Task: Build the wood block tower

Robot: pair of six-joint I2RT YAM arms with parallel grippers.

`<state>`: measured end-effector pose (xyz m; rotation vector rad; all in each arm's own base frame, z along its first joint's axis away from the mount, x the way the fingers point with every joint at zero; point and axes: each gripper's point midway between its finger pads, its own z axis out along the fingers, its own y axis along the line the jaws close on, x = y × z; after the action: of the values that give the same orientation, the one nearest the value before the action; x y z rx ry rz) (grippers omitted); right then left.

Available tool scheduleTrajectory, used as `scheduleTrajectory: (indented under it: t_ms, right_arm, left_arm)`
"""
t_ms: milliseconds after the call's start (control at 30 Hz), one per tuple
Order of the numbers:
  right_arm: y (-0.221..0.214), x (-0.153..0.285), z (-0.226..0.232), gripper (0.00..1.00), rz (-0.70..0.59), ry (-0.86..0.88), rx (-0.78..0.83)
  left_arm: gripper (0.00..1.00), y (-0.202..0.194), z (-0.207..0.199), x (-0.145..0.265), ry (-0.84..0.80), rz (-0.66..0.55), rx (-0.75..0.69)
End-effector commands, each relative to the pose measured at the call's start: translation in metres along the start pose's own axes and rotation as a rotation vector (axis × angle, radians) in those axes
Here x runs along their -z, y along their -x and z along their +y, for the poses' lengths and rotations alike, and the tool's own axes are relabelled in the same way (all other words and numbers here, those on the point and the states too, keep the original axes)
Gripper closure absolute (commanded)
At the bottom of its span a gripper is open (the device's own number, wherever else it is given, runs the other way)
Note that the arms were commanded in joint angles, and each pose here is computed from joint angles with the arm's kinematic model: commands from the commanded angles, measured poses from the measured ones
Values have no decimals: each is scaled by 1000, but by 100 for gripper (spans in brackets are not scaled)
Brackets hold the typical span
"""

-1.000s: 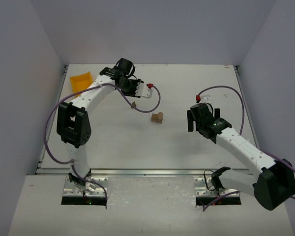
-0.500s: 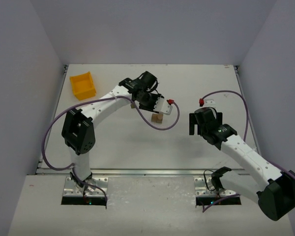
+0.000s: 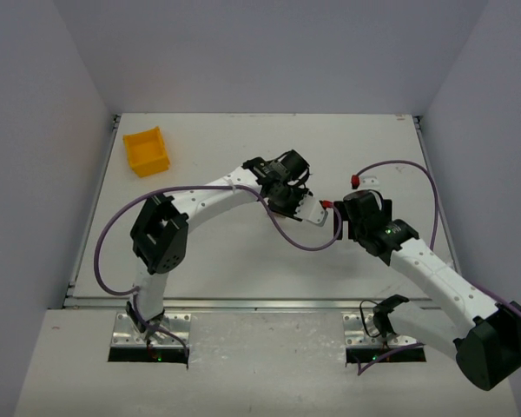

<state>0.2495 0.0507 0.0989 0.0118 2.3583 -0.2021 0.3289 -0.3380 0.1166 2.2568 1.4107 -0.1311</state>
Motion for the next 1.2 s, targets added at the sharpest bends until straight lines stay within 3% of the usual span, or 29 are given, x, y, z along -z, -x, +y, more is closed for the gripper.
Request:
scheduleTrajectory:
  t_ms: [0,500,1167]
  right_arm:
    - [3,1,-2,1,-23,-6,-27]
    - [1,0,-7,1,-16,-39,-18]
    - [1,0,-10,1,-14,-52,-21]
  left_arm:
    - [100,2,26,5,103,23,13]
    - [100,-11,30,-8,96,78,-80]
    - [100,-19,37,-14,111,96,-60]
